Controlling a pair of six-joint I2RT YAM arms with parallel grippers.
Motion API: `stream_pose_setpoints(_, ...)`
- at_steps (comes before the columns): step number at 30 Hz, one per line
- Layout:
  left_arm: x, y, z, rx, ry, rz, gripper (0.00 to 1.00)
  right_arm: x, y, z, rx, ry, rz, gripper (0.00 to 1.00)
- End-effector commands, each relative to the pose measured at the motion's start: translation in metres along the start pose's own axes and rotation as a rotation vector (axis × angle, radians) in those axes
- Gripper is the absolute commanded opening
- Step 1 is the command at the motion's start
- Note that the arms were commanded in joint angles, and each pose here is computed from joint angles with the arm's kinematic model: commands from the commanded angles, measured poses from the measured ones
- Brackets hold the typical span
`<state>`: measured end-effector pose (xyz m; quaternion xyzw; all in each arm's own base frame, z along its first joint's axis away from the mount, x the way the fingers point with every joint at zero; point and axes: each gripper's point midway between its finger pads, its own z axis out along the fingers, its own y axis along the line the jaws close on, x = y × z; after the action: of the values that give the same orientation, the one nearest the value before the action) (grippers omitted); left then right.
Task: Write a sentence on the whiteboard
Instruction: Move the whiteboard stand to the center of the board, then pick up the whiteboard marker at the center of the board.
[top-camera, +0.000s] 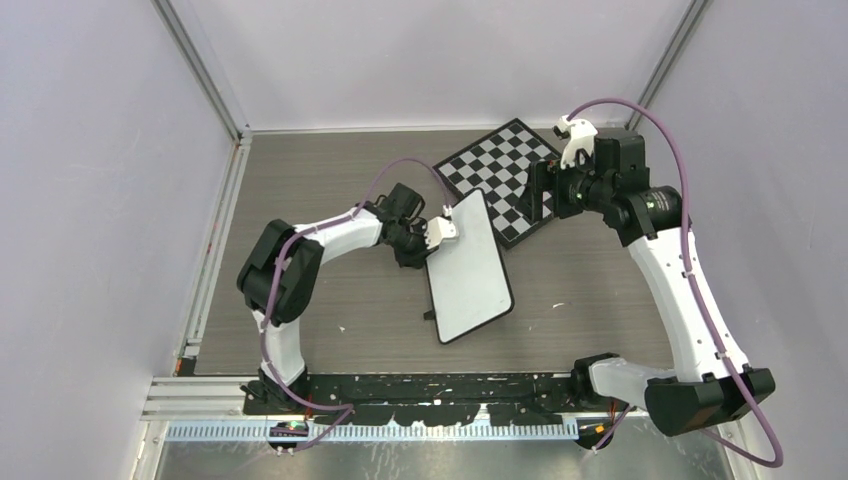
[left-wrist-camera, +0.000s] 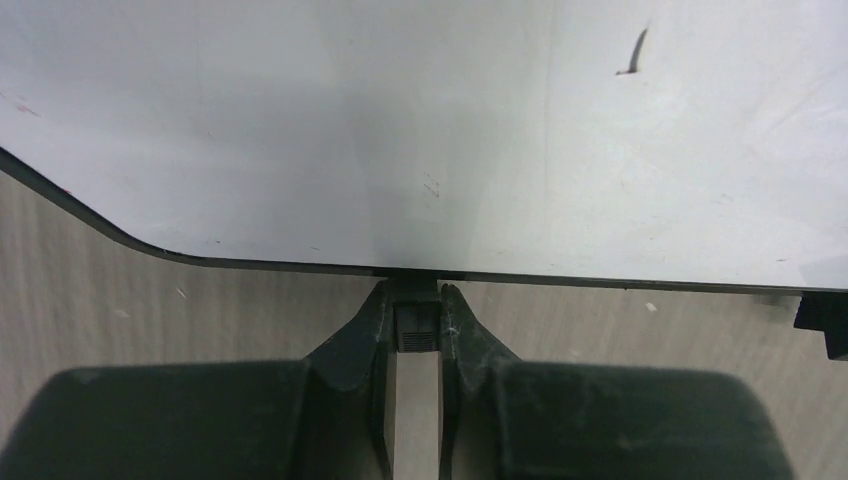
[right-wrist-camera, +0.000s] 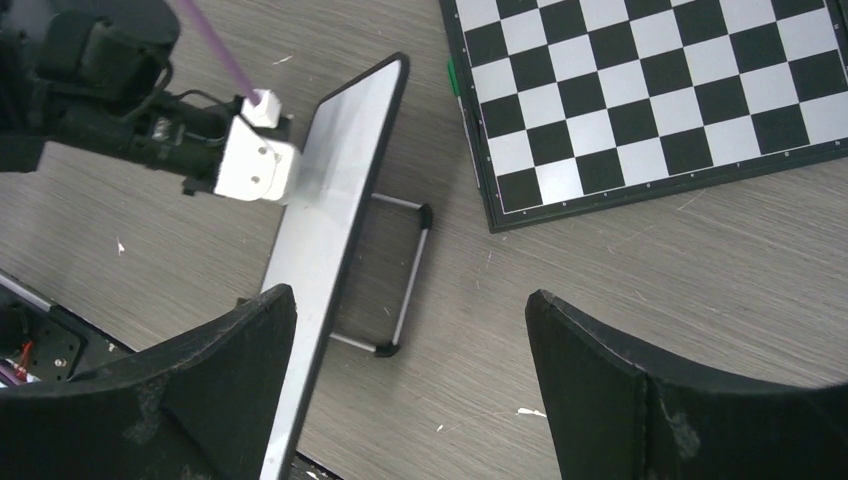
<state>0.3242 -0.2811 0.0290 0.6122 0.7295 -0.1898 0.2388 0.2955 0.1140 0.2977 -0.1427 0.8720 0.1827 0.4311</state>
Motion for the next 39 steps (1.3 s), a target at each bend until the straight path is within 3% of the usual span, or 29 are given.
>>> stream_pose_setpoints(1,0.009,-0.004,-0.033,-0.041,0.006,-0.022,0.00,-0.005,-0.005,0.010,0.012,-0.010,-0.001,0.89)
stream_pose_setpoints(4,0.029,0.002,-0.046,-0.091,0.050,-0.123,0.00,-0.003,-0.013,0.018,0.039,0.004,0.004,0.89)
stream_pose_setpoints(11,0.055,0.034,-0.080,-0.331,0.008,-0.453,0.00,0.022,-0.047,0.059,0.139,0.117,-0.028,0.84)
stream_pose_setpoints(15,0.065,0.057,-0.104,-0.490,-0.020,-0.617,0.00,0.038,-0.057,0.088,0.135,0.209,-0.032,0.75)
stream_pose_setpoints(25,0.108,0.088,-0.144,-0.739,-0.063,-0.918,0.00,0.083,-0.035,0.146,0.133,0.398,-0.080,0.60)
stream_pose_setpoints(29,0.122,0.092,-0.152,-0.783,-0.064,-0.995,0.00,0.104,-0.033,0.160,0.137,0.452,-0.048,0.49)
stream_pose_setpoints(39,0.120,0.094,-0.156,-0.786,-0.112,-1.037,0.00,0.157,-0.020,0.189,0.101,0.558,-0.031,0.48)
